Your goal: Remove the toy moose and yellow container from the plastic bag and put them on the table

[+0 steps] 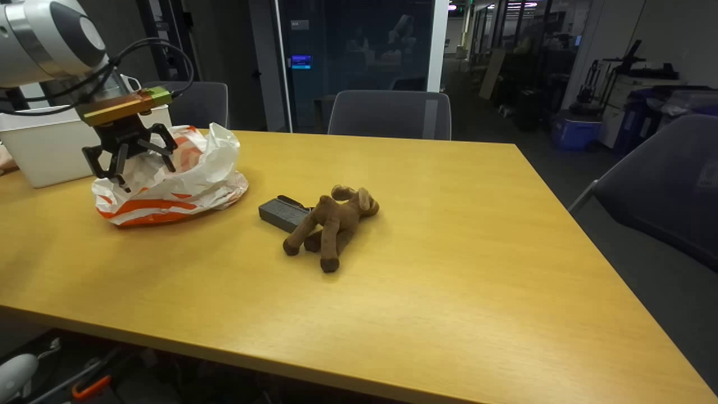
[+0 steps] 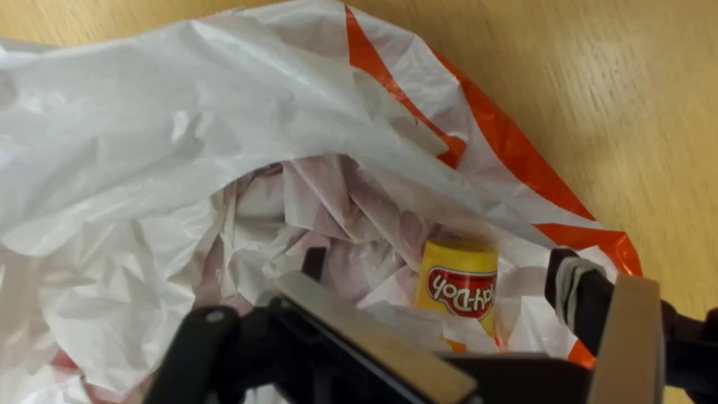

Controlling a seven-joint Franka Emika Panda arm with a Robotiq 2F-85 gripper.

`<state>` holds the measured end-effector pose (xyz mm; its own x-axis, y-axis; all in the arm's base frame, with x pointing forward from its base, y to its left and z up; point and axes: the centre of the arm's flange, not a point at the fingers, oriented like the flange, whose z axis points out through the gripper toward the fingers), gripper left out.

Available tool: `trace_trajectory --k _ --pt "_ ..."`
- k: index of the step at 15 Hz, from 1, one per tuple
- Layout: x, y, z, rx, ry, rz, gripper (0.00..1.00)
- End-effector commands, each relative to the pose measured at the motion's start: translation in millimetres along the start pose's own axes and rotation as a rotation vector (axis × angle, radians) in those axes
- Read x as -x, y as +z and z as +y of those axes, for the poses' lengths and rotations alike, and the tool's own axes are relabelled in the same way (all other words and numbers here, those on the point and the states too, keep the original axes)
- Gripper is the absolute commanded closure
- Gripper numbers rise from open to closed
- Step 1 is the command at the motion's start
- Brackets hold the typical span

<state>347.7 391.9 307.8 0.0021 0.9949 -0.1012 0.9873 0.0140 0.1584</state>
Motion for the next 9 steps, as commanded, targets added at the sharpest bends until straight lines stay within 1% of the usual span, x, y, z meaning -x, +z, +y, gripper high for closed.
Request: trace_trajectory --k 1,4,6,8,9 --pt "-5.2 12.7 15.6 -0.012 -0.026 0.073 0.00" --pt "-1.5 19.9 21.7 -0.040 0.001 0.100 0.00" --pt "1.5 23.2 24.4 -0.075 0.022 0.116 0.00" --pt "4.4 25.7 26.1 -0.116 0.049 0.136 0.00" --pt "5.7 26.4 26.3 -0.156 0.066 0.156 0.00"
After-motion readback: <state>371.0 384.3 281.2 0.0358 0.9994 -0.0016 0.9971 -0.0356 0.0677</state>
